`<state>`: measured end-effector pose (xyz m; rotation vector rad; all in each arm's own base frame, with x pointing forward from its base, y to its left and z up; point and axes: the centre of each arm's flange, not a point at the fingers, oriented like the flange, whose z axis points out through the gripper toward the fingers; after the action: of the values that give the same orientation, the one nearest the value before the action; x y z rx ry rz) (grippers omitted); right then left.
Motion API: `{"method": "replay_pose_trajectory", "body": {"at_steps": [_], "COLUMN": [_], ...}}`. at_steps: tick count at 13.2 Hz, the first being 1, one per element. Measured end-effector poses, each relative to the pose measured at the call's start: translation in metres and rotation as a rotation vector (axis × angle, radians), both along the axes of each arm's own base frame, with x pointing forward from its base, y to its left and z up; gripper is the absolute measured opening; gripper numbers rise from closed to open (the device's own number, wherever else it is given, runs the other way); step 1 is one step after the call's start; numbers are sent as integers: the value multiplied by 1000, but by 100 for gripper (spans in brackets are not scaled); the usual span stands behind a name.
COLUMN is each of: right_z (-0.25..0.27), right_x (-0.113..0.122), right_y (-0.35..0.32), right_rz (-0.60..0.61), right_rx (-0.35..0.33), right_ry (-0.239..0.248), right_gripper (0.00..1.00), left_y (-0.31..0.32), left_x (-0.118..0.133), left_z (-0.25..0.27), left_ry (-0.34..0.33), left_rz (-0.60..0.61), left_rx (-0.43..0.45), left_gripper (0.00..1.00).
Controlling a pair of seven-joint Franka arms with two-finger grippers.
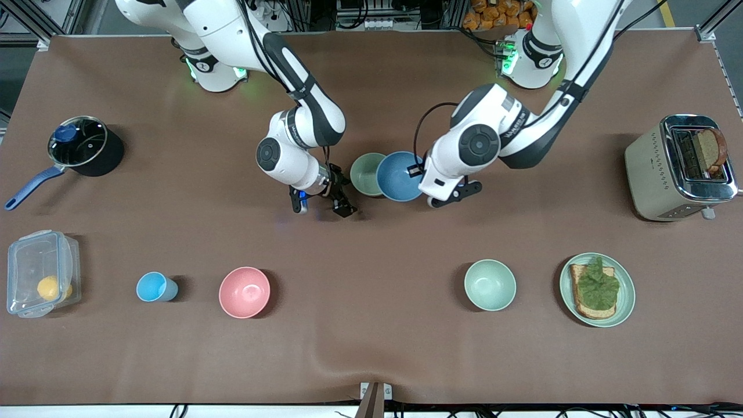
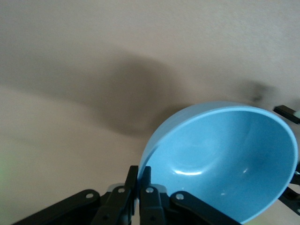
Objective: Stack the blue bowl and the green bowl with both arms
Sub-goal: 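Carry the blue bowl with the left gripper over the green bowl, then lower the blue bowl into the green bowl and open the left gripper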
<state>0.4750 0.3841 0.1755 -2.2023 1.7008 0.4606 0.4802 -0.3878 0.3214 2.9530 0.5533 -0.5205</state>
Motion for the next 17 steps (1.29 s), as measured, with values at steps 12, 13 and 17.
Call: {"method": "replay_pose_trajectory", "body": {"at_steps": [12, 13, 17], "right_z": [-1, -1, -1], "right_x": [0, 0, 0], "right_y": [0, 0, 0], "right_rz": [2, 2, 2], "right_rx": [-1, -1, -1], "right_ry": [-3, -3, -4], "right_gripper": [100, 100, 100], "left_y": [-49, -48, -51], "left_x": [-65, -66, -70], "left_z": [-60, -61, -63], "left_ry": [-97, -97, -91], "left_rz": [-66, -66, -75], "left_rx": [-63, -62, -61], "left_gripper": [5, 5, 5]}}
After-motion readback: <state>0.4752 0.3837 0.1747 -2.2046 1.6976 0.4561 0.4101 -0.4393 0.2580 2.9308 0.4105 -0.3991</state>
